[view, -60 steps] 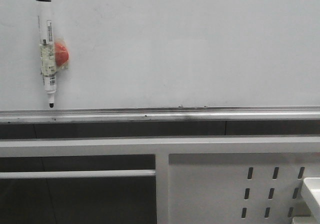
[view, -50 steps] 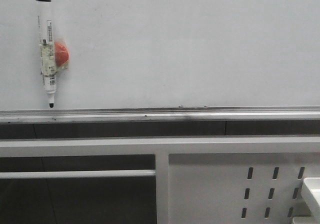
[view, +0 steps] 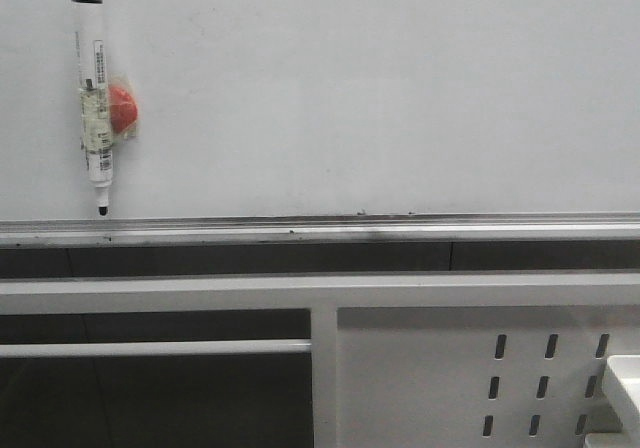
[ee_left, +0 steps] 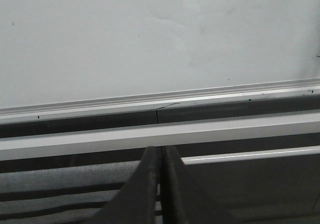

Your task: Write number 1 on whiteboard

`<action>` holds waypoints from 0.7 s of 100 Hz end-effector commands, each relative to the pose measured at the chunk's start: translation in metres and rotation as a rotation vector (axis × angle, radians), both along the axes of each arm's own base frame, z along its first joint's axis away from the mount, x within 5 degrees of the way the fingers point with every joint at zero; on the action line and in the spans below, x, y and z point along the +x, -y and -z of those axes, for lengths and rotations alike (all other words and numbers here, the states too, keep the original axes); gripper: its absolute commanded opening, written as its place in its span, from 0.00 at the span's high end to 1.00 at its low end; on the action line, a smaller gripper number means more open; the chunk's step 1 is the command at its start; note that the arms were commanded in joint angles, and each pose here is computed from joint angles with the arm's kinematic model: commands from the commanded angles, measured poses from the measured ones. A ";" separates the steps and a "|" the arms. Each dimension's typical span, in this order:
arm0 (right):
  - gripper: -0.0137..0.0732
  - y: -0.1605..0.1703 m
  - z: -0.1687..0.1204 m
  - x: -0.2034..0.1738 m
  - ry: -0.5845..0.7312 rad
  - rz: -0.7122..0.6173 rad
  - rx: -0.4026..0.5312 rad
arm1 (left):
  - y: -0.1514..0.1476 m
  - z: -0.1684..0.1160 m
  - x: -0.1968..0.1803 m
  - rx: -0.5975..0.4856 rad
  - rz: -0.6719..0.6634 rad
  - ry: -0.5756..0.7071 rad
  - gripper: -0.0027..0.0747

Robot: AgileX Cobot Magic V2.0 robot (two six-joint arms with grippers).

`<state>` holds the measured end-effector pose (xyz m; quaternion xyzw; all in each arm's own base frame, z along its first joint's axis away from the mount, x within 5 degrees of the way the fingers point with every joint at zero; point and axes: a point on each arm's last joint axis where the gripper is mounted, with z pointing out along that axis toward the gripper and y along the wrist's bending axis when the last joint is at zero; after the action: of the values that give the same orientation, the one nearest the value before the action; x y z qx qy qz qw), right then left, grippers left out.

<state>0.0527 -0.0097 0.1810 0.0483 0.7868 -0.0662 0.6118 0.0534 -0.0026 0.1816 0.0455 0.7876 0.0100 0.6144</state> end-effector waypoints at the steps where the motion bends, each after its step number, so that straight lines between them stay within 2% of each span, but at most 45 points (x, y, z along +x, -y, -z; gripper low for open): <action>1: 0.91 0.000 0.002 -0.001 0.029 0.002 -0.005 | 0.000 0.005 0.001 0.001 -0.005 0.044 0.99; 17: 0.91 0.000 -0.001 0.000 0.056 0.001 -0.009 | 0.000 0.004 0.001 -0.001 -0.005 0.061 0.99; 41: 0.91 -0.002 -0.030 0.001 0.375 -0.016 -0.060 | -0.001 -0.017 0.002 -0.005 -0.012 0.286 0.99; 48: 0.91 -0.002 -0.037 0.000 0.450 -0.020 -0.071 | -0.001 -0.020 0.002 0.050 -0.009 0.326 0.99; 70: 0.91 -0.003 -0.044 -0.002 0.529 -0.025 -0.084 | -0.001 -0.021 0.002 0.063 -0.008 0.337 0.99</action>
<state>0.0545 -0.0078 0.2183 0.0342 0.6446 -0.0705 0.7605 0.0562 -0.0014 0.2044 0.0617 0.7025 0.0430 0.7077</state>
